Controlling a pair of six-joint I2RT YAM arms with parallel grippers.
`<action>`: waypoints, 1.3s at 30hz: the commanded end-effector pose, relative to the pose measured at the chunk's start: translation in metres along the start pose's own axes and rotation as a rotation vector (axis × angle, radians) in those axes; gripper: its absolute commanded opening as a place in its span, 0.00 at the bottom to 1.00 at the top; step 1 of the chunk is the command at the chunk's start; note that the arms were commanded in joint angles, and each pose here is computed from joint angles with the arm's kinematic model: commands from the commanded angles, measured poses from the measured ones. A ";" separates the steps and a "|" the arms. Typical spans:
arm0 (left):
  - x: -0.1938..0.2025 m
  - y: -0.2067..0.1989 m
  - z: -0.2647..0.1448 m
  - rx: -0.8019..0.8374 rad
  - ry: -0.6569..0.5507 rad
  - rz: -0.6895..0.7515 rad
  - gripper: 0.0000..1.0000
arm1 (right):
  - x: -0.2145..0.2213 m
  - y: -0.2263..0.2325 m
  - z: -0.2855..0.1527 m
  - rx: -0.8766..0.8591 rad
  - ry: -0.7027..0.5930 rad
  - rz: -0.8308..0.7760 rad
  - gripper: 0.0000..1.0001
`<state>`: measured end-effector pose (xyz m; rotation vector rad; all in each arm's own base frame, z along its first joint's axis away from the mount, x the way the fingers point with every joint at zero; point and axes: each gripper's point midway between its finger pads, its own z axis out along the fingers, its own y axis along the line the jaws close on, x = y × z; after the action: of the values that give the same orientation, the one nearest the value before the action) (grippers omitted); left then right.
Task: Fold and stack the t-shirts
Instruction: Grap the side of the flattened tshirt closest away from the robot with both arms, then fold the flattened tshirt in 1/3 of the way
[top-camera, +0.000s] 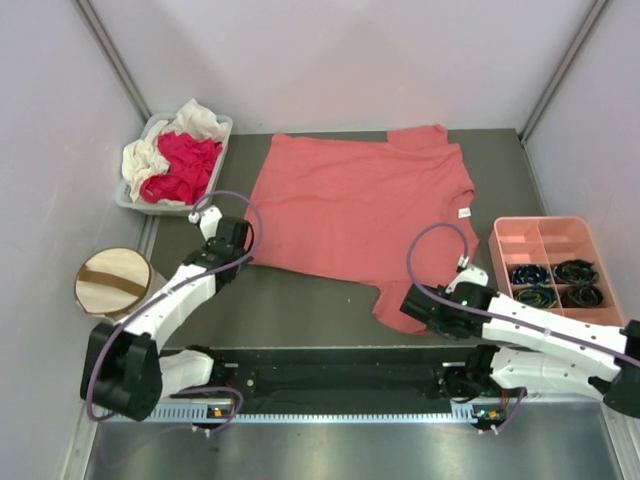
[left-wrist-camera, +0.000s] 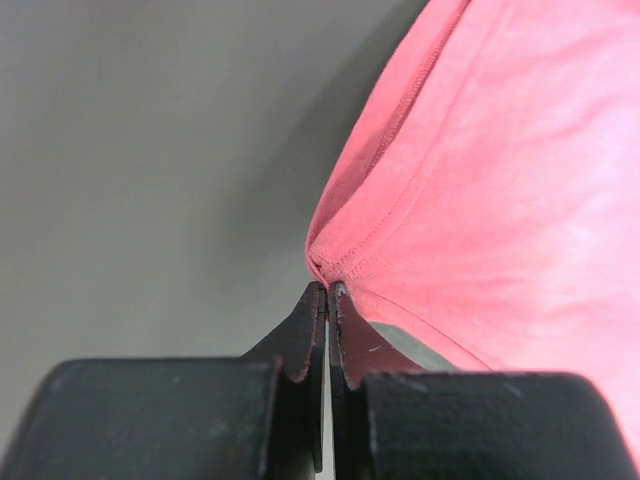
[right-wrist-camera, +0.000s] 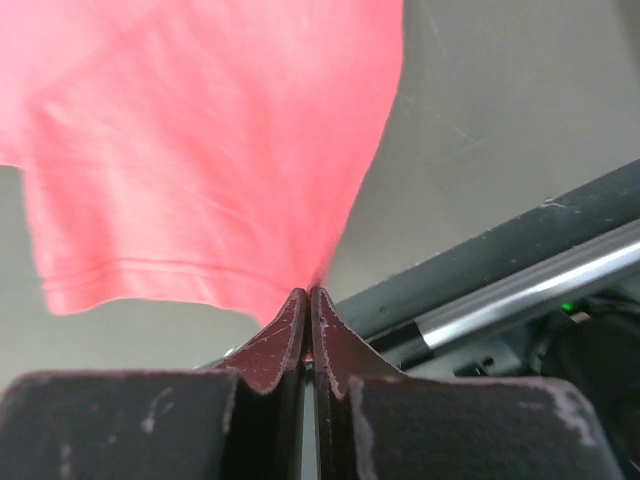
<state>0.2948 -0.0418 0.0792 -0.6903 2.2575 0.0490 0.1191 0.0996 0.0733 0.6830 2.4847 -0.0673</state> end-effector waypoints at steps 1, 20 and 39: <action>-0.001 0.020 -0.015 -0.040 -0.008 0.036 0.00 | -0.032 -0.014 -0.033 -0.014 -0.065 -0.025 0.00; -0.004 0.038 -0.036 -0.060 -0.046 -0.023 0.00 | -0.116 -0.038 -0.084 -0.062 -0.295 0.144 0.00; -0.038 -0.009 0.011 -0.057 -0.107 -0.033 0.00 | -0.179 -0.013 -0.060 0.020 -0.426 0.125 0.00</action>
<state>0.2925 -0.0311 0.0696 -0.7128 2.2865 0.1534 0.1895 0.0194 0.2093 0.8264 2.0490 -0.1376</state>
